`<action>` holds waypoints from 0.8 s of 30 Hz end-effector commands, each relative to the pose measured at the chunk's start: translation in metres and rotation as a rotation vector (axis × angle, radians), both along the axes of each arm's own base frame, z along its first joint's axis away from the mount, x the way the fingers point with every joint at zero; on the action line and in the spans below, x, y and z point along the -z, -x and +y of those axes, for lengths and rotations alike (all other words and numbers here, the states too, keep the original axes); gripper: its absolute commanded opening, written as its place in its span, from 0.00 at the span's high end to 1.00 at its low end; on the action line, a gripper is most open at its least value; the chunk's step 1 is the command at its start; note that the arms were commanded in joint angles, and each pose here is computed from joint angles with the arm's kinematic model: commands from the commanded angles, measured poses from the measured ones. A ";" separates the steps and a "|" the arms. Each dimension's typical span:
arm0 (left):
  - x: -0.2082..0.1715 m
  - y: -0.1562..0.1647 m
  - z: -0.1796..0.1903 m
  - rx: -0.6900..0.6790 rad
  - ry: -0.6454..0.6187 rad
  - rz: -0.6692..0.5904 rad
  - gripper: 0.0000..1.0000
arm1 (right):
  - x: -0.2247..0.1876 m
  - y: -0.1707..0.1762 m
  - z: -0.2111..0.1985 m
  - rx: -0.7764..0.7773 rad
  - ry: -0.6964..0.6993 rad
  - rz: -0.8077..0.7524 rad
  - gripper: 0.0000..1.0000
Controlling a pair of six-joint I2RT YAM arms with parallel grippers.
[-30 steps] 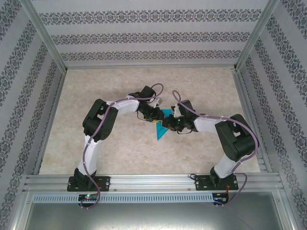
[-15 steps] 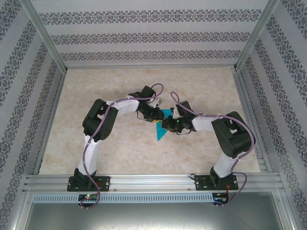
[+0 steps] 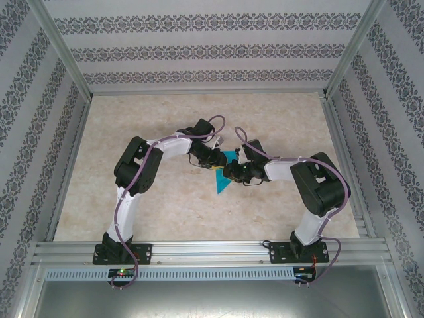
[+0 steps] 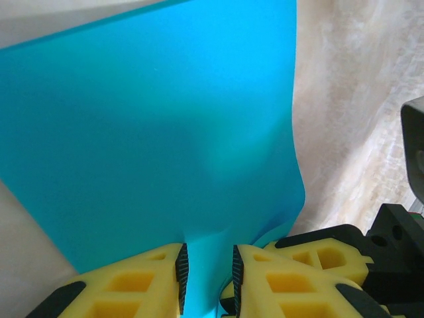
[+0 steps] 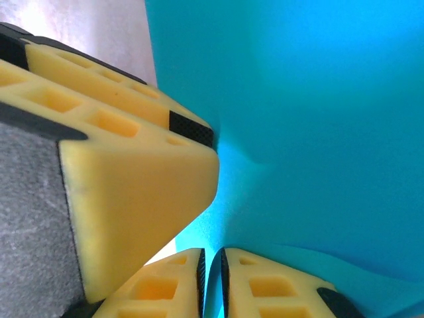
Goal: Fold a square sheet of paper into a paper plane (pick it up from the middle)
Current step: Third fold the triangle at the center of the table.
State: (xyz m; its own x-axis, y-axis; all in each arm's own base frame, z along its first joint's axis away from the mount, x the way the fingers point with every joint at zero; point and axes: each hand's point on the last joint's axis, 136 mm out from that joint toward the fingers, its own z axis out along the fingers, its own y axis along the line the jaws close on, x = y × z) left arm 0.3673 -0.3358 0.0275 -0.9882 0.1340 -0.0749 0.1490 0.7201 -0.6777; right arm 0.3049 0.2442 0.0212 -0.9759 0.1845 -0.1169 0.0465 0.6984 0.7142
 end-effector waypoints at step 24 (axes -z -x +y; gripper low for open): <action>0.027 0.012 0.012 0.007 -0.026 0.057 0.71 | -0.025 -0.008 0.011 -0.019 -0.035 -0.091 0.84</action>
State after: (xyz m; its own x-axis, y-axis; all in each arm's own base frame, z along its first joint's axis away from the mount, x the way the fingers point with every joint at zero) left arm 0.3668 -0.3355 0.0271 -0.9881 0.1354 -0.0729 0.1475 0.7007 -0.6980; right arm 0.3057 0.2472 0.0257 -0.9748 0.1789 -0.1330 0.0289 0.6932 0.7202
